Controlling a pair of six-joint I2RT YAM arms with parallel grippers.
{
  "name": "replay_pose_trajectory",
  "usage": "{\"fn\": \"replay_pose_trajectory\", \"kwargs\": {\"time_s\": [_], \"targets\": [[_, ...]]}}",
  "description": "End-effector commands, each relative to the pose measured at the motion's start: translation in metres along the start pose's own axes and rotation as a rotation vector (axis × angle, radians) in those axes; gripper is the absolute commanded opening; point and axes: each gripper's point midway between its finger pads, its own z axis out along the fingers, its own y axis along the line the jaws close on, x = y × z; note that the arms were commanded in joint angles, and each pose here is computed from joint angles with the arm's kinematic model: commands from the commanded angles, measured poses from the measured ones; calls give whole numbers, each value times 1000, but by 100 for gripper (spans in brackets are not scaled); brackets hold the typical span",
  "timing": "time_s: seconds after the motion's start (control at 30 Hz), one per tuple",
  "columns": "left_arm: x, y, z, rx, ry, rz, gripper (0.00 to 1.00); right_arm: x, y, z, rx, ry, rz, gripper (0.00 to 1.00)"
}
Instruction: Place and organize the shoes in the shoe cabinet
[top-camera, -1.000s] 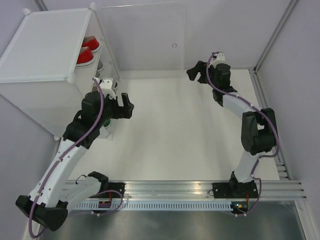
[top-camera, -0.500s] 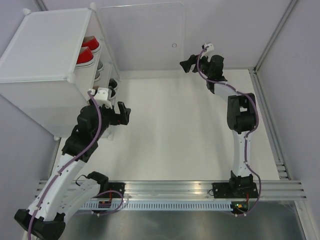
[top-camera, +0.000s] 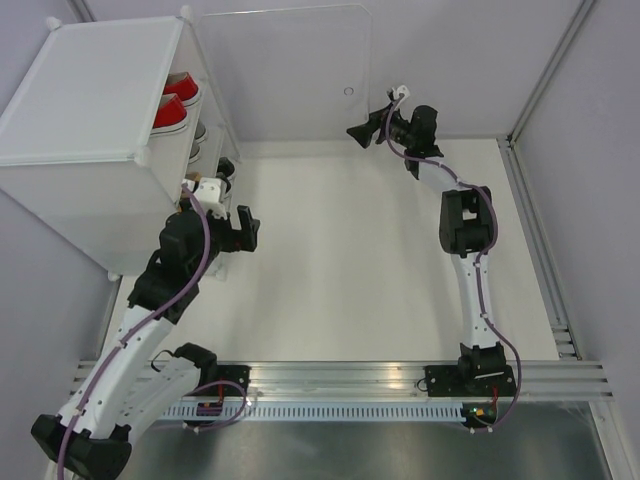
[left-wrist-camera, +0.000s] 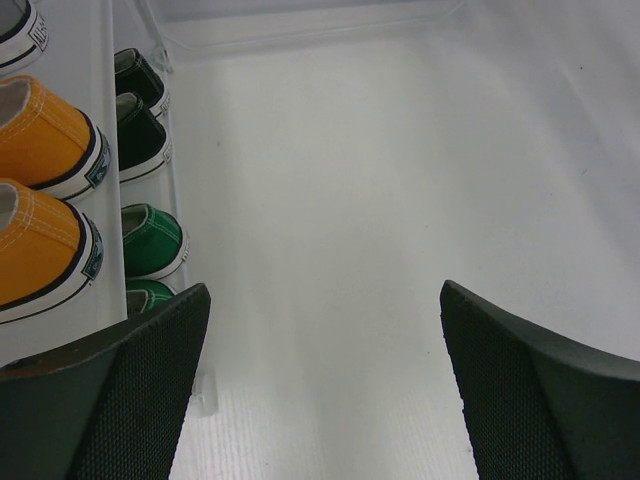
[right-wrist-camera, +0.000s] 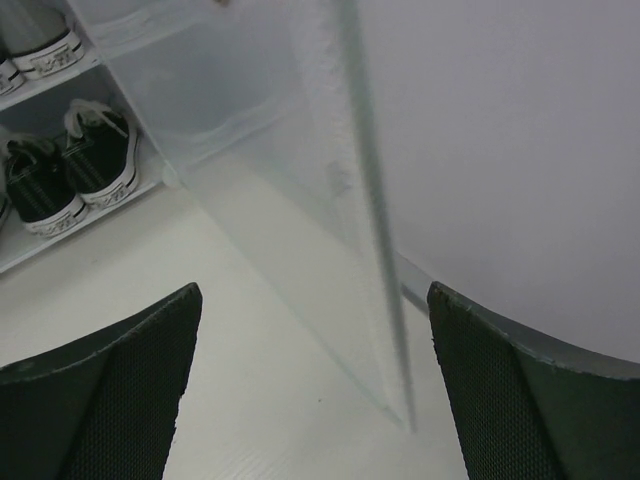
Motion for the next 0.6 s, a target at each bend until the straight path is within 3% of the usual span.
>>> {"fn": "replay_pose_trajectory", "kwargs": {"time_s": [0.0,0.07,0.1,0.17,0.2,0.4,0.57], "targets": [[-16,2,-1,-5,-65,28,98,-29,58,5,-199,-9,-102,97],[-22,3,-6,-2,-86,22,98,-7,85,1,-233,41,-79,96],[-24,2,-8,1,-97,19,98,-30,100,-3,-240,22,-122,97],[-32,0,-15,10,-123,9,98,-8,128,-10,-252,71,-88,97],[-34,-1,-17,18,-132,5,98,-32,142,-16,-251,46,-116,96],[-58,-8,-59,68,-209,-64,98,-22,238,-53,-271,137,-118,96],[-73,-5,-106,78,-252,-105,98,-1,353,-72,-369,158,-59,96]]}}
